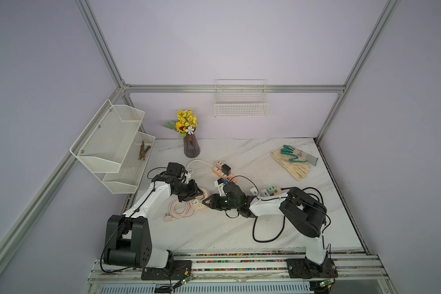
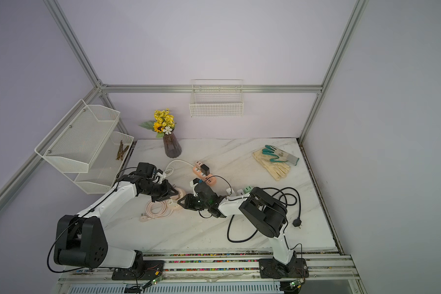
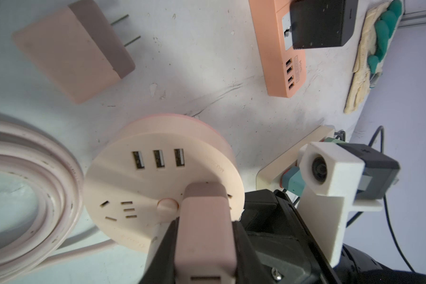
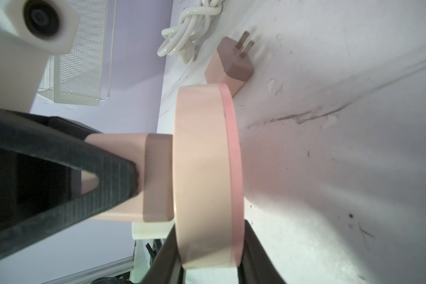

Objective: Pull the plug off the socket
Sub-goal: Remove the plug from the socket, then place the plug at the center of the board.

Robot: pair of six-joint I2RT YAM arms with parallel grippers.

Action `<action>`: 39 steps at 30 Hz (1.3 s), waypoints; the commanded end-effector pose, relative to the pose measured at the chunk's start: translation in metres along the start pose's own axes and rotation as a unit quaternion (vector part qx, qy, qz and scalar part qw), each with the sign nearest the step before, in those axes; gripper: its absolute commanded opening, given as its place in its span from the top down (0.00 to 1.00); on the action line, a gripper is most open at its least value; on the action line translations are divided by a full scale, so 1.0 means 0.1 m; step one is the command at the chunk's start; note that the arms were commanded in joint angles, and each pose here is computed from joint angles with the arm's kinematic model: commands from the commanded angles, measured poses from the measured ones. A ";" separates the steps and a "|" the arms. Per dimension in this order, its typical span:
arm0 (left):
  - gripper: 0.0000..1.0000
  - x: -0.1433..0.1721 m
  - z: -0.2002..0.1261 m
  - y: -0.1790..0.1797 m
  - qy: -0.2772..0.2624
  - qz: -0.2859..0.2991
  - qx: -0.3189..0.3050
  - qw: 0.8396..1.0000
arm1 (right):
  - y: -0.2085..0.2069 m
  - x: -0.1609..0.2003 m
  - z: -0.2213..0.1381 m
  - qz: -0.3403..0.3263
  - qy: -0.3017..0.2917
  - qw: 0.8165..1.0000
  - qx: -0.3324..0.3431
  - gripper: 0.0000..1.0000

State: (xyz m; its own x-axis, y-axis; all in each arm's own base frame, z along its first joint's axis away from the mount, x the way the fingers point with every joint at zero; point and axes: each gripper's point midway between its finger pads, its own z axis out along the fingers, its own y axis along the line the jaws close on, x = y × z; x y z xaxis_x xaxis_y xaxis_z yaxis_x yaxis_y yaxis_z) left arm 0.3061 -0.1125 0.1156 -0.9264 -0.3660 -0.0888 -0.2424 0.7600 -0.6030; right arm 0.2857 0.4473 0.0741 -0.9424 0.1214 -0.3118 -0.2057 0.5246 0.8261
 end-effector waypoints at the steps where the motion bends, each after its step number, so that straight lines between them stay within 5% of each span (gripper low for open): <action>1: 1.00 -0.23 -0.33 -0.34 -0.064 0.051 0.041 0.996 | -1.21 0.33 -0.13 0.070 0.029 0.978 0.194 1.00; 4: 1.00 -0.25 -0.41 -0.06 -0.063 0.076 -0.070 0.993 | -1.24 0.33 -0.14 0.072 0.030 0.977 0.200 1.00; 13: 1.00 -0.23 -0.69 -0.30 -0.067 0.061 0.017 0.996 | -1.24 0.35 -0.14 0.069 0.037 0.977 0.196 1.00; 23: 1.00 -0.37 -0.75 0.17 -0.115 0.007 -0.048 0.992 | -0.93 0.24 -0.06 0.060 0.039 0.987 0.146 1.00; 30: 0.99 -0.80 -0.73 0.54 -0.209 -0.103 -0.001 0.973 | -0.73 0.21 -0.01 0.052 0.042 0.992 0.104 1.00; 39: 0.87 -1.17 -0.59 0.96 -0.335 -0.155 -0.006 0.929 | -0.68 0.21 -0.03 0.043 0.042 0.994 0.096 1.00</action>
State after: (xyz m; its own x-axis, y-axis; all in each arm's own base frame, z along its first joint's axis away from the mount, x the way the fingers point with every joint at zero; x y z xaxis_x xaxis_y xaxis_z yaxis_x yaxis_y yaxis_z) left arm 0.3388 0.0146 0.0895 -0.5675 -0.7755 -0.2766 -0.5238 0.5992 -0.6054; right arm 0.2916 0.4382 0.0646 -0.9567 0.1321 -0.2593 -0.1505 0.5380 0.8294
